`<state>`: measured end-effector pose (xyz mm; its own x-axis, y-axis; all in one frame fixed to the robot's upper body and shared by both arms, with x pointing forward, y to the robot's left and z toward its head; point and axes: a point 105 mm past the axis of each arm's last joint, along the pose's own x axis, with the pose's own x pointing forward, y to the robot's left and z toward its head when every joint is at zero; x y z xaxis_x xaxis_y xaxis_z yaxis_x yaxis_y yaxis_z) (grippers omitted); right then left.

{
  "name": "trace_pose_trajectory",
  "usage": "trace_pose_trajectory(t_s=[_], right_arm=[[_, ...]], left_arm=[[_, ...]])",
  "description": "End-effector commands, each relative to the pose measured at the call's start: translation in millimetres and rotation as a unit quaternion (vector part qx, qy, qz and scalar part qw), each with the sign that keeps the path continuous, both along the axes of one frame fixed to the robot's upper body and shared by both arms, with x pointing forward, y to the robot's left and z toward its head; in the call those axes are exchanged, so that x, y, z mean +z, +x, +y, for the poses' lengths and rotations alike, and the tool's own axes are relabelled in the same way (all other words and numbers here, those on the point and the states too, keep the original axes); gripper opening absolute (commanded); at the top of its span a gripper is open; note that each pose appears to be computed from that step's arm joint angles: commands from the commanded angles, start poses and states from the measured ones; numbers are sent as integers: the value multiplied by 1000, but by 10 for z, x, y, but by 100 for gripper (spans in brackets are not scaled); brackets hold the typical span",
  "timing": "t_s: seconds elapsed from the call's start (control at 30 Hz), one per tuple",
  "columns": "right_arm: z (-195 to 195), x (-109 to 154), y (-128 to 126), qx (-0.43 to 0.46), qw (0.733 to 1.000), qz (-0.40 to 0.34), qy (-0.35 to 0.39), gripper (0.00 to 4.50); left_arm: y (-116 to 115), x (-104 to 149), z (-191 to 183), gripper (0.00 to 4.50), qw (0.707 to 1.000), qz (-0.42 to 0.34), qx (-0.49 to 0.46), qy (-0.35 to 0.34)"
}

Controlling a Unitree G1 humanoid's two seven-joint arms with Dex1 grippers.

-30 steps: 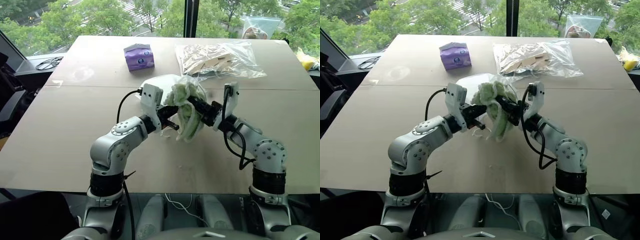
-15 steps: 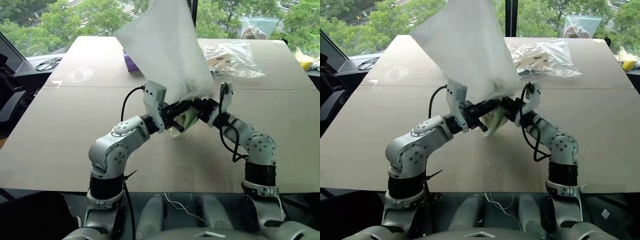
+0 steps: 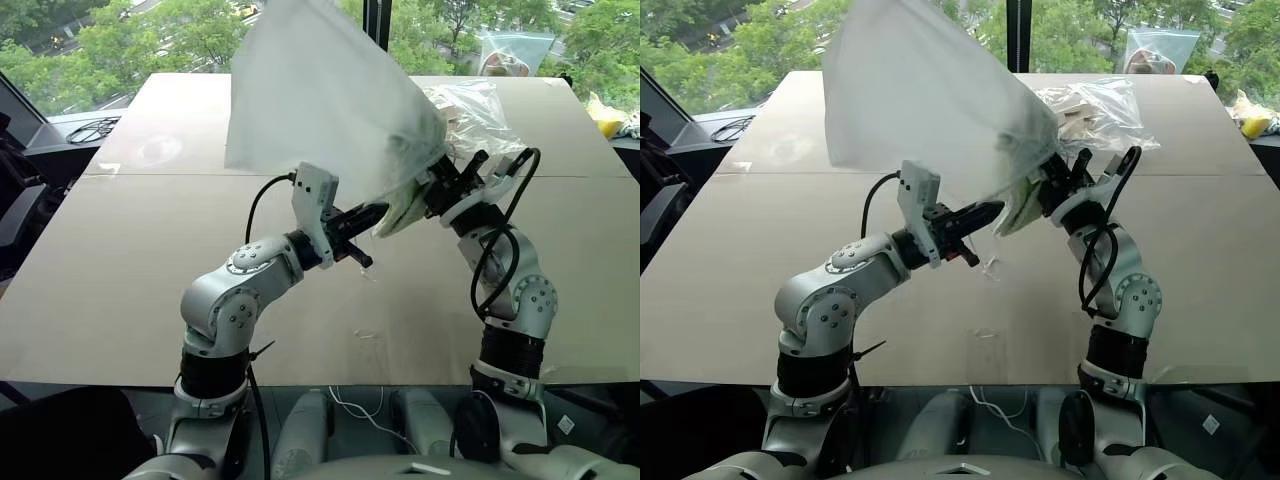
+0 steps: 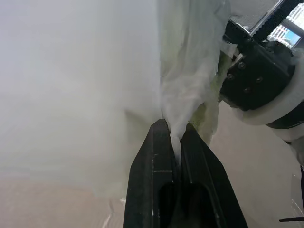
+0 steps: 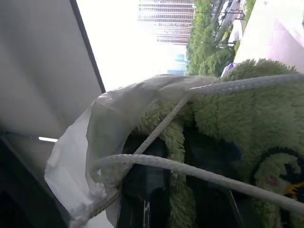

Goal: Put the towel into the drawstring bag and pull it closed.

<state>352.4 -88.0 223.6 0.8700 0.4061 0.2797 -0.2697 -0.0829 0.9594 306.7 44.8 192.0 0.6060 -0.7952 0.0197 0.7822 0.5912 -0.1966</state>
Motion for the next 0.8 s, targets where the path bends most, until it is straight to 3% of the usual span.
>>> trace_pose_trajectory(t_s=[0.03, 0.17, 0.23, 0.3, 0.4, 0.57, 0.8], right_arm=[[265, 123, 30, -2, 999, 48, 14, 4], [387, -128, 38, -24, 990, 80, -115, 4], [337, -211, 23, -34, 986, 82, -141, 90], [194, -380, 11, -49, 973, 84, -209, 177], [-103, -618, -10, -71, 945, 75, -310, 317], [-387, -679, -149, -39, 943, 34, -328, 317], [-150, -791, -388, 64, 905, -41, -419, 317]], left_arm=[[80, 22, -96, 0, 1000, -9, -1, 5], [246, 148, -234, 0, 999, -19, 4, -30], [316, 172, -240, 0, 998, -9, 11, -57], [429, 145, -211, 0, 994, 24, 28, -102], [558, 42, -180, 0, 991, 52, 48, -117], [634, -137, -121, 0, 988, 84, 56, -116], [585, -355, -35, 0, 989, 110, 43, -92]])
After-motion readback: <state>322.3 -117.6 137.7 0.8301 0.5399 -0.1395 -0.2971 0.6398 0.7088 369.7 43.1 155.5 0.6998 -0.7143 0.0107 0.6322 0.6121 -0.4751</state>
